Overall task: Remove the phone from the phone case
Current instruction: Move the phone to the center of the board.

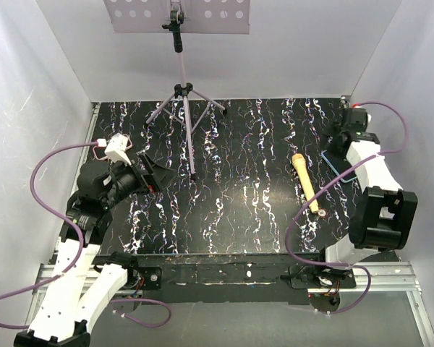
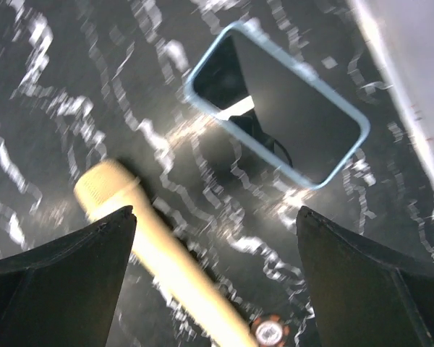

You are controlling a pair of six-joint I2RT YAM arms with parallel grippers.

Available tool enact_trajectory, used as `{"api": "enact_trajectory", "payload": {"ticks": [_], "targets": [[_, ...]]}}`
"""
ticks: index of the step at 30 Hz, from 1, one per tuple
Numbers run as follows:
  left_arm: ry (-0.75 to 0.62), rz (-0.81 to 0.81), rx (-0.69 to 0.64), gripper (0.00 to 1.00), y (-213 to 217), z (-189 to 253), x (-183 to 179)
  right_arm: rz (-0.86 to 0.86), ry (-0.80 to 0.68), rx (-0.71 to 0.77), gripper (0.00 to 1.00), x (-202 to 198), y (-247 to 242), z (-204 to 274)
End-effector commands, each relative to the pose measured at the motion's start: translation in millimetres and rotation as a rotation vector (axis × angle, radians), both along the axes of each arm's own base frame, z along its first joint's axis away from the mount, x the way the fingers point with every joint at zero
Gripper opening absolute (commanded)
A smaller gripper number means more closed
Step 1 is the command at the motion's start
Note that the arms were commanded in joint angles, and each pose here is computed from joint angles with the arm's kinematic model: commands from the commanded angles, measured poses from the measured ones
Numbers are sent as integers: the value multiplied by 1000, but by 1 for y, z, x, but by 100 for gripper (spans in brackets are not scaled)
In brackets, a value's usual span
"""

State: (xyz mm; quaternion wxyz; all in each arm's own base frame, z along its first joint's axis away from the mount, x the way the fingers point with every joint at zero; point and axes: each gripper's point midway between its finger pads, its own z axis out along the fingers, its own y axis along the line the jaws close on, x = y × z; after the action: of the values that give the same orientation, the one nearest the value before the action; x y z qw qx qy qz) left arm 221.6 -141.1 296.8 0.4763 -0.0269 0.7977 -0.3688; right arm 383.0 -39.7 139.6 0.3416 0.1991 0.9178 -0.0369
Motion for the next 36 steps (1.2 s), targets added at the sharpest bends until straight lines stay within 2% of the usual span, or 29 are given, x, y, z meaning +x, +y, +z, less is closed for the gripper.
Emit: {"api": "enact_trajectory", "payload": {"ticks": [1,3,4,6,8,11,12,14,16,23,29,36], "targets": [[-86,-83,-55,100,-9,24,-20,-179,-126,-51,96,35,-64,27],[-107,-88,-54,100,-9,30,-21,-287,-113,-58,88,43,-84,22],[-111,-93,-53,99,-9,31,-21,-360,-75,-47,82,46,-92,10],[-121,-106,-54,100,-11,35,-24,-487,-48,-16,61,51,-107,2],[-130,-114,-54,100,-11,39,-26,-503,-60,27,45,67,-111,-7],[-119,-119,-52,99,-12,40,-26,-548,-69,14,42,84,-121,-17],[-113,-121,-55,100,-12,40,-27,-553,-48,14,38,89,-123,-22],[-115,-125,-56,100,-12,42,-27,-589,-1,8,22,95,-127,-30],[-110,-128,-56,99,-13,42,-26,-610,9,6,14,103,-132,-36],[-102,-137,-63,100,-15,45,-27,-646,100,-59,13,102,-143,-57],[-106,-147,-64,100,-16,50,-28,-553,308,-124,12,87,-144,-85],[-121,-151,-63,100,-15,57,-32,-422,399,-101,15,85,-134,-104]]}}
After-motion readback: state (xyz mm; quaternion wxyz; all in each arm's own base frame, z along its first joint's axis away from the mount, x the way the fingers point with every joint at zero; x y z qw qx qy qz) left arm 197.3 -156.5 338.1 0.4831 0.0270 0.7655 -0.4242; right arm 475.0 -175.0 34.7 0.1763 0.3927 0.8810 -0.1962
